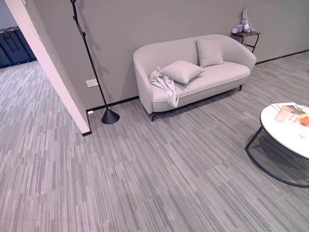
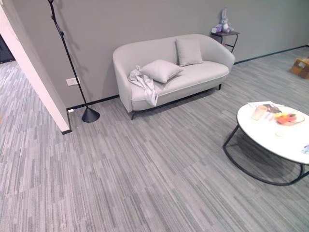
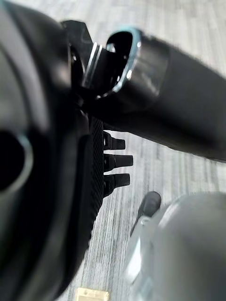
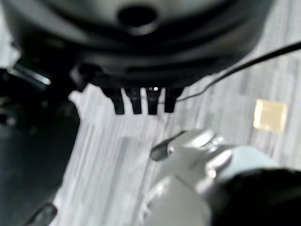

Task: Hang the clothes on the sofa on the clothes rack.

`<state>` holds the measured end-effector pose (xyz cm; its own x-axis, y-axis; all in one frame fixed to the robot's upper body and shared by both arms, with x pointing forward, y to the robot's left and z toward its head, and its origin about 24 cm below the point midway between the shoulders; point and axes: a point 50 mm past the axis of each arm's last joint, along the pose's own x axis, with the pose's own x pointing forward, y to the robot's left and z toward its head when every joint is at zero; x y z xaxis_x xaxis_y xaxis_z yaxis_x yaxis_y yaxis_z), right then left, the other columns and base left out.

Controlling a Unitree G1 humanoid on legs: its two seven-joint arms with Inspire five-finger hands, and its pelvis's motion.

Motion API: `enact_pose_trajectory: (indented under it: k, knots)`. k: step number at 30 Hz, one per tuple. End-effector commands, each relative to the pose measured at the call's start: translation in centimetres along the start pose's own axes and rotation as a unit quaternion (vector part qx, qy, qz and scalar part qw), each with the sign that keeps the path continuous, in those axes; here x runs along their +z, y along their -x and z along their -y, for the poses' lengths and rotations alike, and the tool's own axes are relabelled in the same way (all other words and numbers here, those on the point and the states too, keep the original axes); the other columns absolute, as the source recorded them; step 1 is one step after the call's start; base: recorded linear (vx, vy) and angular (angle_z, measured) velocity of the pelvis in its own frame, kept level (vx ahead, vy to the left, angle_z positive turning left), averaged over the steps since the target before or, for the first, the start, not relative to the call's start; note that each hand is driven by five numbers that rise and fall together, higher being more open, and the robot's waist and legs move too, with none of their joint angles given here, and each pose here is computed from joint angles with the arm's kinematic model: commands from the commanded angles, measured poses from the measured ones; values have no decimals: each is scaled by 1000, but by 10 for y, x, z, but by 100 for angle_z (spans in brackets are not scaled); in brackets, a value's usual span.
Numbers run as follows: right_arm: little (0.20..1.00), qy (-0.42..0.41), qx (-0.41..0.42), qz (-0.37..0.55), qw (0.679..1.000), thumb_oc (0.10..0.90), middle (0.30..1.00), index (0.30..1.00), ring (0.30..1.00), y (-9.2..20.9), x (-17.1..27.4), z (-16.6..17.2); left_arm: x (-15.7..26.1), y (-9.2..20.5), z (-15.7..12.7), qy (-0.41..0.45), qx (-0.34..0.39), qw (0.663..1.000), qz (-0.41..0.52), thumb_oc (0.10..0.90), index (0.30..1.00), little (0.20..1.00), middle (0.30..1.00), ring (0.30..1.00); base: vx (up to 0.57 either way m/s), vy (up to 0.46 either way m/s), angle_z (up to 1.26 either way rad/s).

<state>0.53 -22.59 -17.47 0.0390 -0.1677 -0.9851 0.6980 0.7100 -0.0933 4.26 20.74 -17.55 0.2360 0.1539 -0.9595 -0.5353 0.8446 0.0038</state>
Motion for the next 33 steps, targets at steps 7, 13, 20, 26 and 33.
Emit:
enact_pose_trajectory:
  k: [7, 13, 20, 26, 33]
  knots:
    - [900, 72, 22, -2, 997, 800, 900, 900, 900, 0, 0, -15, 13, -2, 13, -57, -19, 998, 20, 800, 900, 900, 900, 900, 2, 3, -2]
    - [900, 85, 14, -11, 996, 800, 900, 900, 900, 0, -2, -7, 7, -2, 17, -82, -33, 996, 9, 800, 900, 900, 900, 900, 0, 0, 0]
    - [900, 108, 18, -18, 994, 800, 900, 900, 900, 0, -5, -8, 8, -2, 17, -102, -35, 994, 7, 800, 900, 900, 900, 900, 3, 7, -2]
    - [900, 129, 27, -8, 991, 800, 900, 900, 900, 0, -1, -13, 9, -2, 17, -112, -36, 993, 10, 800, 900, 900, 900, 900, 7, 12, 0]
    - [900, 162, 40, -1, 986, 800, 900, 900, 900, 0, 2, -19, 13, -2, 19, -119, -36, 992, 15, 800, 900, 900, 900, 900, 28, 52, -6]
